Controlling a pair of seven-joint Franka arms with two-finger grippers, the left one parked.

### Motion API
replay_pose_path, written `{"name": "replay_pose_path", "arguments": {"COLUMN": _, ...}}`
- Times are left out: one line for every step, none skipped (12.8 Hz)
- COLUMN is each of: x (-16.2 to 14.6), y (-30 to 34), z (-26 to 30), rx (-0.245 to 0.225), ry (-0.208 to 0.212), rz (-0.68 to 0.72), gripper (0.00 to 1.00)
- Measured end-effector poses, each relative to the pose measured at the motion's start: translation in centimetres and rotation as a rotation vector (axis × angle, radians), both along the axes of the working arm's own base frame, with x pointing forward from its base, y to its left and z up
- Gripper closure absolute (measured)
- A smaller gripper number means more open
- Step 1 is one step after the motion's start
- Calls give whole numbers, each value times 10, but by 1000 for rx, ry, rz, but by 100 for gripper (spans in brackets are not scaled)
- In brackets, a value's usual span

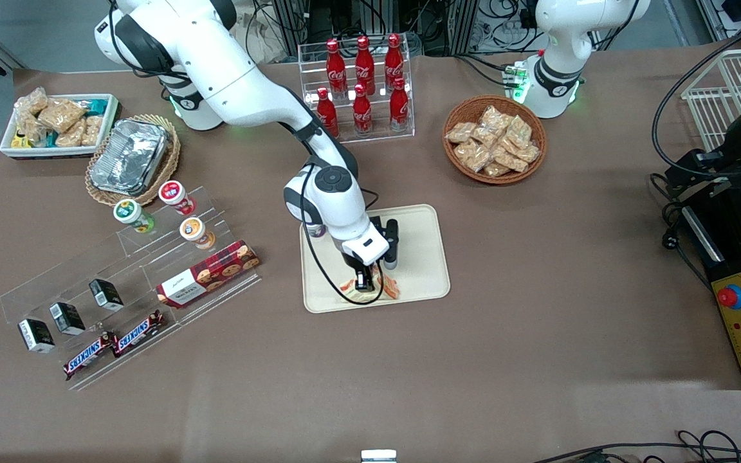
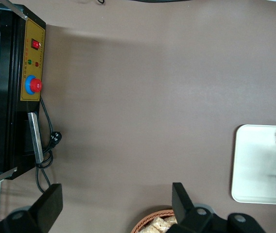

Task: Place sandwich on tray
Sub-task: 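Lower the sandwich onto the cream tray beside the black box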

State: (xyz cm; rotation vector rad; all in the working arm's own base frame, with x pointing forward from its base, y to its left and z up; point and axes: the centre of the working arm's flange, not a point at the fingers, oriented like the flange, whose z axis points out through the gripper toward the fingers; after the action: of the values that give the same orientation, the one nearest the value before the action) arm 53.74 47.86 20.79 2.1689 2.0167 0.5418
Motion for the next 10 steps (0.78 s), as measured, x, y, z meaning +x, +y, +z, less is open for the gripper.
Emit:
{"name": "replay_pose_path", "arguments": {"x": -2, "y": 2, "z": -1, "rx": 2, "ry": 3, "rz": 3, "gripper": 81}}
{"name": "replay_pose_path", "arguments": {"x": -5, "y": 5, "z": -1, "rx": 3, "ry": 4, "rz": 8, "gripper": 81}}
{"name": "replay_pose_path", "arguments": {"x": -8, "y": 8, "z": -2, "rx": 3, "ry": 6, "rz": 13, "gripper": 81}}
{"name": "replay_pose_path", "arguments": {"x": -10, "y": 10, "z": -3, "rx": 2, "ry": 7, "rz": 16, "gripper": 81}}
{"name": "replay_pose_path", "arguments": {"x": -10, "y": 10, "z": -4, "rx": 2, "ry": 7, "rz": 17, "gripper": 81}}
{"name": "replay_pose_path", "arguments": {"x": -9, "y": 10, "z": -3, "rx": 3, "ry": 6, "rz": 17, "gripper": 74}}
{"name": "replay_pose_path", "arguments": {"x": -9, "y": 10, "z": -3, "rx": 5, "ry": 5, "rz": 17, "gripper": 66}}
{"name": "replay_pose_path", "arguments": {"x": -9, "y": 11, "z": -2, "rx": 5, "ry": 4, "rz": 17, "gripper": 56}}
{"name": "replay_pose_path", "arguments": {"x": -9, "y": 11, "z": -2, "rx": 6, "ry": 4, "rz": 17, "gripper": 44}}
{"name": "replay_pose_path", "arguments": {"x": -9, "y": 11, "z": -2, "rx": 8, "ry": 4, "rz": 15, "gripper": 33}}
